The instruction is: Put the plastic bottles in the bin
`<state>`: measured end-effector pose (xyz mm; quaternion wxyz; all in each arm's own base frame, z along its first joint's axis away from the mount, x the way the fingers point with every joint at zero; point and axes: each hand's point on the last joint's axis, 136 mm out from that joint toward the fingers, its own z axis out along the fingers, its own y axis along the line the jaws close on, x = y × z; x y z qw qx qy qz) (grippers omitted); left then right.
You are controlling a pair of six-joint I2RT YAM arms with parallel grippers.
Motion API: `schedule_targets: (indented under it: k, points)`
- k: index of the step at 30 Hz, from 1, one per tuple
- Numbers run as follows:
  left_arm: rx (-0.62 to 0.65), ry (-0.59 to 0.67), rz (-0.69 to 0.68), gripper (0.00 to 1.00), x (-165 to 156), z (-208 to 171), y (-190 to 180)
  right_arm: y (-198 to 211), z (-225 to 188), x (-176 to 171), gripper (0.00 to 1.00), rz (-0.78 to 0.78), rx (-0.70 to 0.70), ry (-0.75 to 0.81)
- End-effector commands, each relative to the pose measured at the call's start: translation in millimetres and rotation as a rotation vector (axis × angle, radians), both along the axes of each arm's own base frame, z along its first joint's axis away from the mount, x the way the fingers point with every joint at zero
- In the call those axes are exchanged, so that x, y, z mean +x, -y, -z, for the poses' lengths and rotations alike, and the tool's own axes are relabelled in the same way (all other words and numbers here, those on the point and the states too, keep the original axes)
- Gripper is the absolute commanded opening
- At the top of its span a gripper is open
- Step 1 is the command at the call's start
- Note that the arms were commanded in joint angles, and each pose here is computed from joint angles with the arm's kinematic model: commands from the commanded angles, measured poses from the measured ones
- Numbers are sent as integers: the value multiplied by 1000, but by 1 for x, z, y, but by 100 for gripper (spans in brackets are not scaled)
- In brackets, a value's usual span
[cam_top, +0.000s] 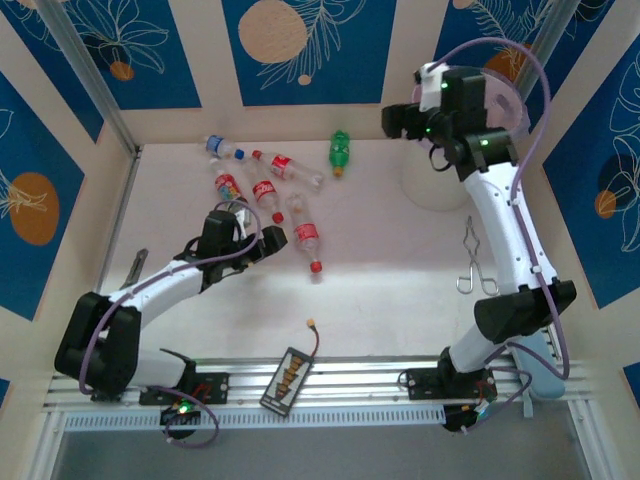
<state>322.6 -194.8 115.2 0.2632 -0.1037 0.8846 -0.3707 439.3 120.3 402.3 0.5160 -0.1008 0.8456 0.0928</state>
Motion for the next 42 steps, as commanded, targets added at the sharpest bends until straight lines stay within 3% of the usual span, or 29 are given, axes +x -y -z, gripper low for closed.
schedule_targets:
  k: [1,16,21,26,35,42]
  points:
    - [-32,33,4,100,8,-12,2,-29,24,-24,94,-58,11,-84]
    - [15,43,12,100,-5,-10,-9,-162,207,-81,97,-232,-31,-565]
    - [40,39,8,100,-11,-7,-13,-196,254,-86,85,-284,-38,-675]
    - [79,49,8,100,-17,-8,-22,-209,294,-79,84,-267,-47,-746]
    - [32,24,9,100,-21,2,-17,-214,344,-66,85,-232,-65,-818]
    - [15,27,13,100,-18,0,-14,-210,368,-59,85,-201,-84,-837]
